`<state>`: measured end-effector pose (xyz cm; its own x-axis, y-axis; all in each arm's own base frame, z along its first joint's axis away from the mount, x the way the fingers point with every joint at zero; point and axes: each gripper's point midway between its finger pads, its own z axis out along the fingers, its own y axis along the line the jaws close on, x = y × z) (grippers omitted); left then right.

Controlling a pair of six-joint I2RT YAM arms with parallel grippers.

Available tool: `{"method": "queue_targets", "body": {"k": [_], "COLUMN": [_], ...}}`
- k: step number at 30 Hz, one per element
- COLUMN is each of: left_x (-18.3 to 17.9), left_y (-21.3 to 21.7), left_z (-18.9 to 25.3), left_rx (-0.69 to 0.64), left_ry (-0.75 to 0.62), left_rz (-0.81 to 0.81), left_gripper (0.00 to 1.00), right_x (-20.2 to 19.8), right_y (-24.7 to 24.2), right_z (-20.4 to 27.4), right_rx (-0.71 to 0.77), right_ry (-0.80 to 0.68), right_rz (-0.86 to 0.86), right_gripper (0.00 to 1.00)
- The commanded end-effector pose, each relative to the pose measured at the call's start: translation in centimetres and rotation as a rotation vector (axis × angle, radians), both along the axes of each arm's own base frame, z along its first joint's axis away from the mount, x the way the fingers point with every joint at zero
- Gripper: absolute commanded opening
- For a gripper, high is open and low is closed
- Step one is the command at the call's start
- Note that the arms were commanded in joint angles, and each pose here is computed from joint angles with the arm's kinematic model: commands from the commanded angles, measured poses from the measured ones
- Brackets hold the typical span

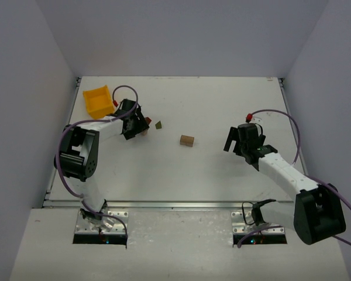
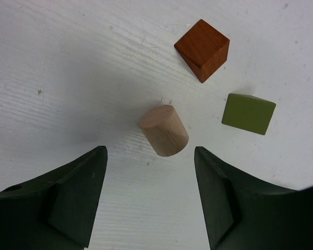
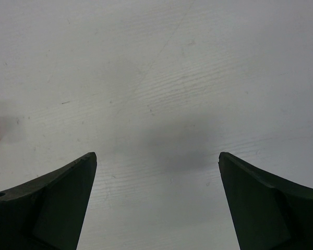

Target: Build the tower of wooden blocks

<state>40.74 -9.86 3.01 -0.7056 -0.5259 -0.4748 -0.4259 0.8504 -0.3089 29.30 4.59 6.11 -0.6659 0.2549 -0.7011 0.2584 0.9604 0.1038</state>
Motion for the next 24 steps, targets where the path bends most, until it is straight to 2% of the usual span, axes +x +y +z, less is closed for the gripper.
{"method": "queue_targets", "body": {"k": [1, 13, 24], "left_x": [1.3, 2.0, 2.3], "left_y": [-0.2, -1.3, -1.6], "left_z": [1.7, 1.0, 0.2], "left_rx": [-0.013, -0.063, -0.081], "left_ry": [-0.071, -0.073, -0.061], "left_rz": [0.017, 0.010, 0.019], "left_gripper": [0.64, 0.60, 0.50], "right_x": [2.0, 1.8, 1.8], "right_y": [0.7, 0.9, 1.0], "right_z": [1.9, 1.1, 0.8], "right_rx": [0.030, 0.030, 0.029], "right_ry": [-0.072, -0.054, -0.041], "right_rz": [0.008, 0.020, 0.027], "right_gripper": [0.99, 0.99, 0.99]}}
